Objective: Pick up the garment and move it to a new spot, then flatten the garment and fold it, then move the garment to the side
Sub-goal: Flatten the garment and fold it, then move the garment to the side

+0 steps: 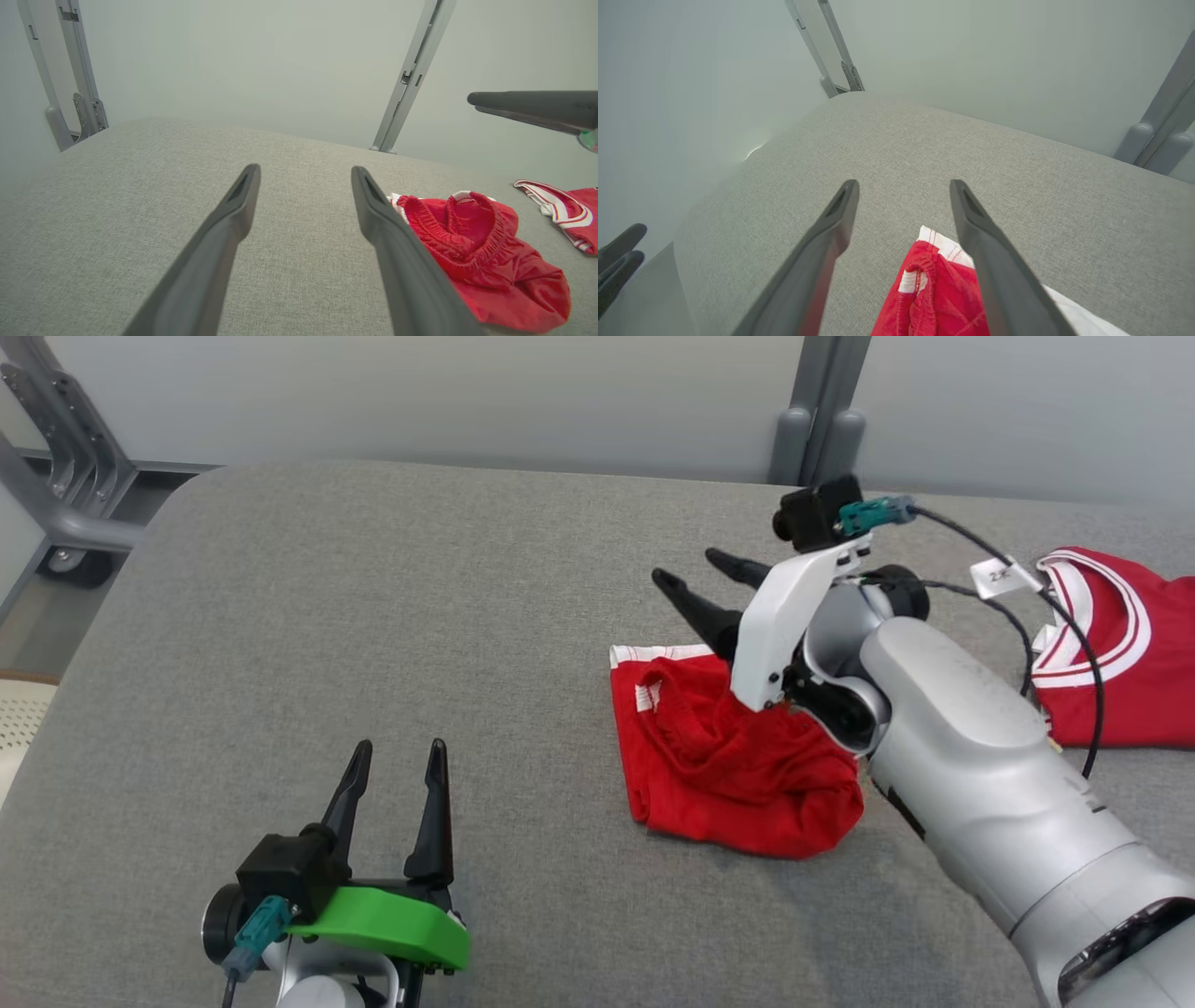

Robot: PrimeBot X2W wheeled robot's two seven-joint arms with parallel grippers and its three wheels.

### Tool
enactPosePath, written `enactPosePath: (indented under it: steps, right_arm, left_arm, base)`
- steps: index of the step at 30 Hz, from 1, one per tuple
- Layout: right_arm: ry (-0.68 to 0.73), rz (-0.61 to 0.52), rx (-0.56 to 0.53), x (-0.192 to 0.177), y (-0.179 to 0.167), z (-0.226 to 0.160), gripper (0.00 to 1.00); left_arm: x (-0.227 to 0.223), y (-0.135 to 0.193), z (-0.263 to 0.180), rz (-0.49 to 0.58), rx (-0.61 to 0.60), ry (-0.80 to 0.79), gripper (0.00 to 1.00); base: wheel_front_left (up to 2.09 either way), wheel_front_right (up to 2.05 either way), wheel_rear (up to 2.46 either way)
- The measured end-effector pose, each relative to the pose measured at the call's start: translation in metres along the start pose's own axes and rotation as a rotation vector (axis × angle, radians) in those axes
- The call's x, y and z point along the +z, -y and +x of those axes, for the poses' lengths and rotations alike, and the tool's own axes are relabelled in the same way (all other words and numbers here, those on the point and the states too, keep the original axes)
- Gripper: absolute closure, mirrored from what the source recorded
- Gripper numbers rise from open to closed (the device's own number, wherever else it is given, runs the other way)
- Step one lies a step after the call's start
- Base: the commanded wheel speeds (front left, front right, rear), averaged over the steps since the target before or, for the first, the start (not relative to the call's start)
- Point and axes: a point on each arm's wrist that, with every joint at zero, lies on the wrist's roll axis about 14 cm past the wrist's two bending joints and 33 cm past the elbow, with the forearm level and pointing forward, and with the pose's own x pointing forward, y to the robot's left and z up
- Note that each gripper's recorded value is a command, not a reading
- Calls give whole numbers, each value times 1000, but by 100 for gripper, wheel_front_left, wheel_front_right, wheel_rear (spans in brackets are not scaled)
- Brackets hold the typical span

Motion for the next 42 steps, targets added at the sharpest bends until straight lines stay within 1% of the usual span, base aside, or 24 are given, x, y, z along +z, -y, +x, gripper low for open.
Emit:
enactPosePath:
  steps: [3,7,8,9,13,18,22,28,35,42]
  right_arm:
    - [64,7,-53,17,23,-10,0]
    - [109,51,-201,20,81,-37,0]
    - [109,64,-234,17,94,-44,0]
    - [94,96,-297,2,115,-57,0]
    - [24,163,-365,-44,133,-75,0]
    - [-35,269,-417,-93,141,-89,0]
    - [-66,331,-424,-117,136,-89,0]
    - [-94,398,-395,-132,123,-76,0]
    - [-161,431,-368,-149,114,-65,0]
    - [-197,465,-317,-150,101,-47,0]
  left_arm:
    - [1,6,3,-2,-19,3,0]
    - [3,16,6,-4,-52,11,0]
    - [3,19,7,-5,-59,14,0]
    - [4,22,9,-8,-70,15,0]
    - [-1,27,13,0,-85,3,0]
    - [-8,31,15,11,-99,-15,0]
    - [-14,32,16,14,-104,-32,0]
    - [-17,27,15,22,-87,-43,0]
    - [-19,15,13,32,-51,-49,0]
    - [-18,3,12,40,-13,-50,0]
  base:
    - [0,0,0]
    - [0,0,0]
    - [0,0,0]
    - [0,0,0]
    - [0,0,0]
    - [0,0,0]
    - [0,0,0]
    - [0,0,0]
    - [0,0,0]
    - [0,0,0]
